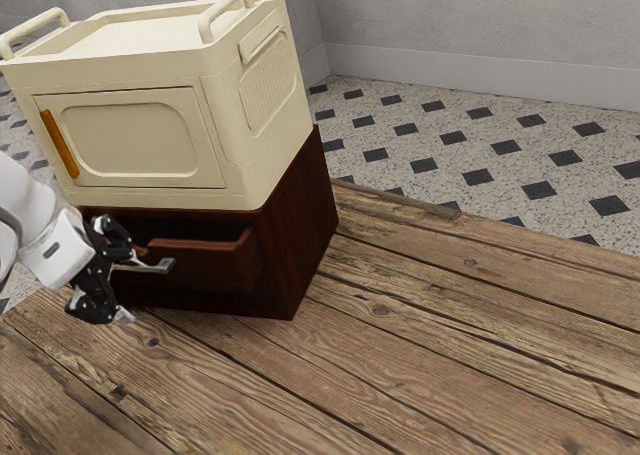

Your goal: Pull the drawer handle with one arm to open the drawer

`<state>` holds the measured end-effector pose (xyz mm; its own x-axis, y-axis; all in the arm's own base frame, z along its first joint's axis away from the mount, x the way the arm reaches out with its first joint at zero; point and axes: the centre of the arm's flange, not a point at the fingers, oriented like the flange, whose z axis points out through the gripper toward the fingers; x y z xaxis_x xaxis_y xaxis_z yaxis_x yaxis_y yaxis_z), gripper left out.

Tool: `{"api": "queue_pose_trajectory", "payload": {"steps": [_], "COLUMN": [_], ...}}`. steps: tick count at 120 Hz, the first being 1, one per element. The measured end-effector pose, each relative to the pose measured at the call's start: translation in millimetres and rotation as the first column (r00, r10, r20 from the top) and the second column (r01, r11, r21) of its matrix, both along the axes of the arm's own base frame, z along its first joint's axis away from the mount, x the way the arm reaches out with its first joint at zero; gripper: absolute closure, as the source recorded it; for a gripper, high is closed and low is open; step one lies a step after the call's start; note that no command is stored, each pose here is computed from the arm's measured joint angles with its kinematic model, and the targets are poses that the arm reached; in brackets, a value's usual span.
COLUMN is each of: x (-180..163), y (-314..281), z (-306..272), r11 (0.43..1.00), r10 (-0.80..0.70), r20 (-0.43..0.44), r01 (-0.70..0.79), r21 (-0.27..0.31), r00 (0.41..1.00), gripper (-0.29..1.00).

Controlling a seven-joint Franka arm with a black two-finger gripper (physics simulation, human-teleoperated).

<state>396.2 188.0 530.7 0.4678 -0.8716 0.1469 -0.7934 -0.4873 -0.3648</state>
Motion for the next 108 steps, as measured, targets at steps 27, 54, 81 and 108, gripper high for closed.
{"api": "queue_pose_trajectory", "payload": {"steps": [27, 54, 81, 108], "x": [-17, -38, -53, -65], "y": [-12, -24, -31, -37], "z": [7, 7, 5, -2], "r11": [1.0, 1.0, 1.0, 1.0], "r10": [0.006, 0.011, 0.014, 0.015], "r20": [0.012, 0.019, 0.032, 0.041], "r01": [-0.006, -0.011, -0.014, -0.014], "r21": [0.004, 0.007, -0.004, -0.011], "r00": [1.0, 1.0, 0.999, 0.999], "gripper": [0.24, 0.25, 0.24, 0.19]}}
